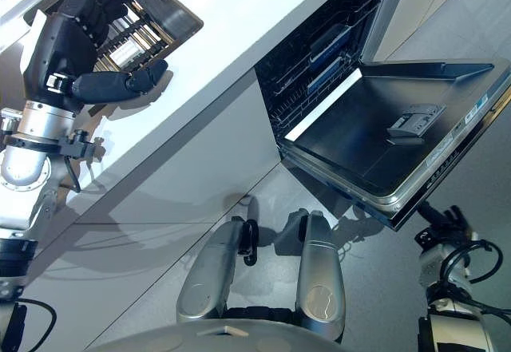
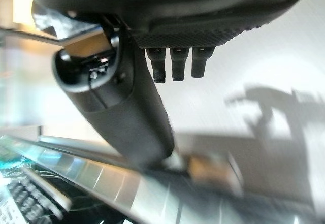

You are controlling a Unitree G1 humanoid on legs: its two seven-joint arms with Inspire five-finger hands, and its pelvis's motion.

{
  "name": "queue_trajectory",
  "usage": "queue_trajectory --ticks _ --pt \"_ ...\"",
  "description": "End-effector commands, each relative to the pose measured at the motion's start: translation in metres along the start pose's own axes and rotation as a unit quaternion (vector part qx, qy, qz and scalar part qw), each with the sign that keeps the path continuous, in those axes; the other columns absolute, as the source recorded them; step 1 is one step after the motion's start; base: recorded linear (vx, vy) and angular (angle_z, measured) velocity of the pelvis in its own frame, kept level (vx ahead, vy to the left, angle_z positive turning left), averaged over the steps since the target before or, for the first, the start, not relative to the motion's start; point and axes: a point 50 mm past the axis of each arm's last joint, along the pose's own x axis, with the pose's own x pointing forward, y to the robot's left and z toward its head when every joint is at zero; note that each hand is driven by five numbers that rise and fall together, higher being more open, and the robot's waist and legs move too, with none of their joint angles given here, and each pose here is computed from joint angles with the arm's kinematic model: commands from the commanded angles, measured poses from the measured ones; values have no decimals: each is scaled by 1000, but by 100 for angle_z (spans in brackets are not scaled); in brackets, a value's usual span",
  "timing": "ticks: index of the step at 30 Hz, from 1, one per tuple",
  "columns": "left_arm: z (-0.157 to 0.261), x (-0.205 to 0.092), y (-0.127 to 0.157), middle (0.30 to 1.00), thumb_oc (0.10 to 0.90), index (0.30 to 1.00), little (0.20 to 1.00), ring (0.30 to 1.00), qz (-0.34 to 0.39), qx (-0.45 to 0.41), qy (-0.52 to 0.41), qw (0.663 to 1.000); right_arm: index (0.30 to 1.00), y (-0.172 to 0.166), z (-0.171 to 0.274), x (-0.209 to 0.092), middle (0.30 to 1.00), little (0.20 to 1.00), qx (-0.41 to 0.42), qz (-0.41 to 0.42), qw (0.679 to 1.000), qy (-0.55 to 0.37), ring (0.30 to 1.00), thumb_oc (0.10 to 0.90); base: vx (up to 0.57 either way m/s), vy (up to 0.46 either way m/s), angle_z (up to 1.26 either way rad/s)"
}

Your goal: Pick up plates and place into dishwasher.

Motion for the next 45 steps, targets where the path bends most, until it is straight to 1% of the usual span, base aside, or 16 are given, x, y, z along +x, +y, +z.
queue_trajectory --ticks 1,4,7,8,11,13,14,18,20,24,32,33,36,39,42,45 --pt "31 8 2 900 800 900 900 900 22 -40 -112 993 900 71 1 -3 900 900 48 273 960 26 900 800 37 -19 6" --pt "30 5 4 900 800 900 900 900 16 -40 -112 993 900 109 4 -15 900 900 106 406 907 41 900 800 49 -22 5" --pt "26 1 4 900 800 900 900 900 11 -37 -111 993 900 169 25 -41 900 900 185 564 805 22 900 800 44 -15 -3" --pt "25 2 4 900 800 900 900 900 11 -37 -111 993 900 192 38 -55 900 900 209 622 754 5 900 800 66 -9 -11" --pt "25 5 9 900 800 900 900 900 11 -36 -106 994 900 221 64 -79 900 900 231 707 668 -21 900 800 87 -8 -16" --pt "28 11 12 900 800 900 900 900 13 -32 -105 994 900 235 84 -94 900 900 239 744 622 -46 900 800 83 -7 -13" --pt "28 13 14 900 800 900 900 900 14 -30 -103 994 900 241 92 -101 900 900 244 755 606 -57 900 800 44 2 2" --pt "29 21 21 900 800 900 900 900 17 -23 -95 995 900 258 123 -123 900 900 234 776 574 -113 900 800 70 9 12" --pt "28 22 22 900 800 900 900 900 18 -23 -92 995 900 261 131 -129 900 900 228 781 567 -131 900 800 59 10 14" --pt "25 24 20 900 800 900 900 900 13 -24 -78 997 900 266 145 -135 900 900 219 778 568 -157 900 800 83 -3 26" --pt "19 22 23 900 800 900 900 900 11 -26 -59 998 900 264 140 -120 900 900 189 746 622 -145 900 800 55 0 13" --pt "18 22 24 900 800 900 900 900 12 -27 -58 998 900 259 138 -112 900 900 176 724 650 -150 900 800 5 5 6" --pt "18 22 26 900 800 900 900 900 15 -29 -59 998 900 249 136 -98 900 900 143 688 692 -165 900 800 -9 4 3" --pt "18 22 28 900 800 900 900 900 19 -31 -63 997 900 225 137 -75 900 900 53 628 749 -205 900 800 -32 9 4" --pt "20 22 28 900 800 900 900 900 27 -34 -73 996 900 209 129 -68 900 900 -28 590 775 -225 900 800 -51 12 3" --pt "21 16 27 900 800 900 900 900 32 -42 -93 994 900 191 109 -62 900 900 -63 558 799 -217 900 800 -44 15 -2"
